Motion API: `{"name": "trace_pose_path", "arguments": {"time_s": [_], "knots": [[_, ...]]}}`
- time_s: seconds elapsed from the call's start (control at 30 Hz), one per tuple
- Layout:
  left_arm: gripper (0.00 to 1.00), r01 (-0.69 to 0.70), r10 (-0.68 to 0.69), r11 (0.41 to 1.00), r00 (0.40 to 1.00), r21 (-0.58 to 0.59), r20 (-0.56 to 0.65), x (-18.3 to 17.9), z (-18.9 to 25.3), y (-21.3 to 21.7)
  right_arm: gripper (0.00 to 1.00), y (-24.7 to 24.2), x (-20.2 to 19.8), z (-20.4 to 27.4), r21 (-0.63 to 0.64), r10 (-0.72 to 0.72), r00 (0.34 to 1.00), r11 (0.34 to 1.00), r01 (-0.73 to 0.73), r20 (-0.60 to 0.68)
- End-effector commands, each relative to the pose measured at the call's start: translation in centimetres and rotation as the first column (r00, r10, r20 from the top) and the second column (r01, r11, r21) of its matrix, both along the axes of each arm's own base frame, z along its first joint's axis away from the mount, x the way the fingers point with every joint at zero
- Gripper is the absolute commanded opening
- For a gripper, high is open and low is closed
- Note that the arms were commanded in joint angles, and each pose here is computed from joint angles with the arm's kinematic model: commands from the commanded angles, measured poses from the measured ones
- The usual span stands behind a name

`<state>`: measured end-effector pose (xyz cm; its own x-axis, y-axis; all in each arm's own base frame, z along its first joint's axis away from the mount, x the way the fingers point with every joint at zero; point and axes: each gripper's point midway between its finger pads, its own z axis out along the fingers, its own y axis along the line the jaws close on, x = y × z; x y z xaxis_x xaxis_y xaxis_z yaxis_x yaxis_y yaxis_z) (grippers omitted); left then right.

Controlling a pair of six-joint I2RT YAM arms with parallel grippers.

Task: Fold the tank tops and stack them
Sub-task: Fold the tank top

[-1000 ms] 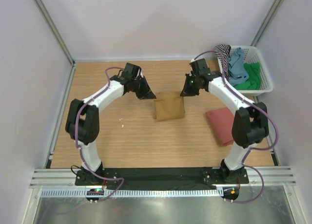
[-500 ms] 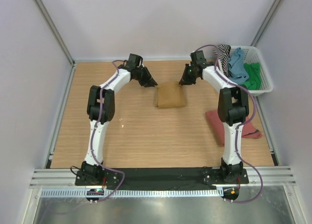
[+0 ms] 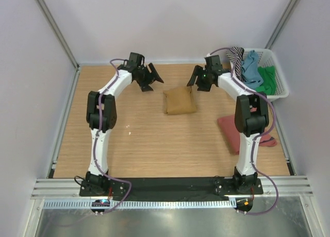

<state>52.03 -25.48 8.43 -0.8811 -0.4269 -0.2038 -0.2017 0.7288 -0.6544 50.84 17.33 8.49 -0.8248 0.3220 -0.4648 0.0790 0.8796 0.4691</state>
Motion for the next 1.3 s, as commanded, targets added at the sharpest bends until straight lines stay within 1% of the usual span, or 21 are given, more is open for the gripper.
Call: {"name": "trace_pose_path", "arguments": {"time_s": [0.0, 0.07, 0.13, 0.2, 0.23, 0.27, 0.3, 0.33, 0.4, 0.5, 0.57, 0.6, 0.63, 0.7, 0.73, 0.9, 1.03, 1.13, 1.17, 1.23, 1.27], "knots": [[0.77, 0.007, -0.01, 1.0, 0.98, 0.017, 0.198, -0.4, 8.9, 0.5, 0.71, -0.3, 0.5, 7.8, 0.02, 0.007, 0.976, 1.0, -0.012, 0.217], [0.77, 0.019, -0.024, 1.0, 0.977, 0.024, 0.211, -1.5, 9.5, 0.2, 0.71, 0.1, -0.1, 9.0, 0.041, 0.026, 0.969, 0.998, -0.037, 0.245], [0.73, 0.062, -0.063, 0.998, 0.976, 0.007, 0.209, -3.4, 10.1, -1.4, 0.58, 0.8, -0.7, 9.2, 0.08, 0.048, 0.966, 0.994, -0.071, 0.254], [0.68, 0.099, -0.088, 0.994, 0.973, -0.039, 0.214, -4.5, 10.5, -3.6, 0.44, 2.7, -1.8, 9.1, 0.173, 0.117, 0.963, 0.972, -0.162, 0.243], [0.6, 0.129, -0.111, 0.989, 0.971, -0.076, 0.213, -5.0, 10.5, -4.7, 0.33, 3.7, -1.8, 9.7, 0.231, 0.13, 0.958, 0.954, -0.191, 0.254], [0.56, 0.145, -0.123, 0.984, 0.972, -0.1, 0.201, -5.3, 10.2, -5.5, 0.27, 4.5, -2.0, 9.5, 0.273, 0.147, 0.958, 0.938, -0.214, 0.246], [0.52, 0.152, -0.129, 0.981, 0.976, -0.121, 0.175, -5.5, 9.3, -6.6, 0.23, 5.6, -2.5, 8.9, 0.329, 0.192, 0.954, 0.907, -0.262, 0.231], [0.44, 0.166, -0.14, 0.975, 0.975, -0.147, 0.174, -5.3, 9.3, -7.3, 0.16, 6.1, -2.0, 8.9, 0.356, 0.199, 0.947, 0.891, -0.281, 0.25], [0.36, 0.16, -0.138, 0.971, 0.982, -0.178, 0.13, -4.9, 7.6, -8.1, 0.11, 7.4, -1.7, 8.0, 0.439, 0.221, 0.947, 0.845, -0.305, 0.234], [0.28, 0.125, -0.097, 0.97, 0.985, -0.21, 0.14, -3.0, 6.5, -8.6, 0.08, 8.1, -0.9, 6.1, 0.524, 0.22, 0.954, 0.798, -0.296, 0.204], [0.24, 0.094, -0.078, 0.974, 0.993, -0.204, 0.087, -1.8, 3.3, -8.3, 0.06, 7.8, -0.7, 4.2, 0.578, 0.19, 0.971, 0.781, -0.238, 0.143], [0.22, 0.084, -0.068, 0.974, 0.994, -0.211, 0.082, -1.2, 2.9, -8.4, 0.06, 7.7, -0.1, 3.9, 0.59, 0.178, 0.97, 0.77, -0.242, 0.165], [0.21, 0.065, -0.057, 0.978, 0.997, -0.197, 0.049, -0.7, 0.5, -8.2, 0.05, 7.5, 0.0, 1.7, 0.604, 0.174, 0.977, 0.767, -0.215, 0.126], [0.2, 0.041, -0.034, 0.98, 0.999, -0.192, 0.043, 0.4, -0.7, -7.6, 0.04, 6.6, 0.6, -0.4, 0.62, 0.143, 0.986, 0.768, -0.162, 0.08], [0.2, 0.027, -0.024, 0.983, 1.0, -0.18, 0.017, 0.8, -2.7, -7.1, 0.03, 6.2, 0.7, -3.0, 0.618, 0.131, 0.991, 0.776, -0.124, 0.033], [0.19, 0.016, -0.016, 0.986, 1.0, -0.168, 0.001, 1.9, -4.6, -6.6, 0.02, 4.8, 1.6, -6.7, 0.603, 0.091, 0.995, 0.796, -0.045, -0.046], [0.24, 0.054, -0.042, 0.987, 0.996, -0.15, 0.081, 1.9, -1.6, -6.3, 0.03, 4.4, 1.5, -4.7, 0.569, 0.092, 0.996, 0.819, -0.075, -0.001], [0.29, 0.077, -0.058, 0.991, 0.983, -0.105, 0.176, 1.4, 2.2, -5.4, 0.06, 4.2, 0.8, -1.7, 0.558, 0.099, 0.993, 0.822, -0.115, 0.059], [0.3, 0.085, -0.063, 0.991, 0.976, -0.099, 0.208, 1.0, 4.0, -5.1, 0.07, 4.2, 0.6, 0.8, 0.553, 0.1, 0.989, 0.821, -0.143, 0.107], [0.32, 0.088, -0.064, 0.991, 0.973, -0.101, 0.222, 0.5, 5.1, -5.0, 0.09, 4.0, -0.4, 2.0, 0.543, 0.111, 0.985, 0.823, -0.168, 0.135], [0.32, 0.092, -0.065, 0.99, 0.97, -0.108, 0.233, 0.4, 5.9, -5.0, 0.1, 4.2, -1.0, 4.5, 0.543, 0.125, 0.975, 0.814, -0.207, 0.184]]}}
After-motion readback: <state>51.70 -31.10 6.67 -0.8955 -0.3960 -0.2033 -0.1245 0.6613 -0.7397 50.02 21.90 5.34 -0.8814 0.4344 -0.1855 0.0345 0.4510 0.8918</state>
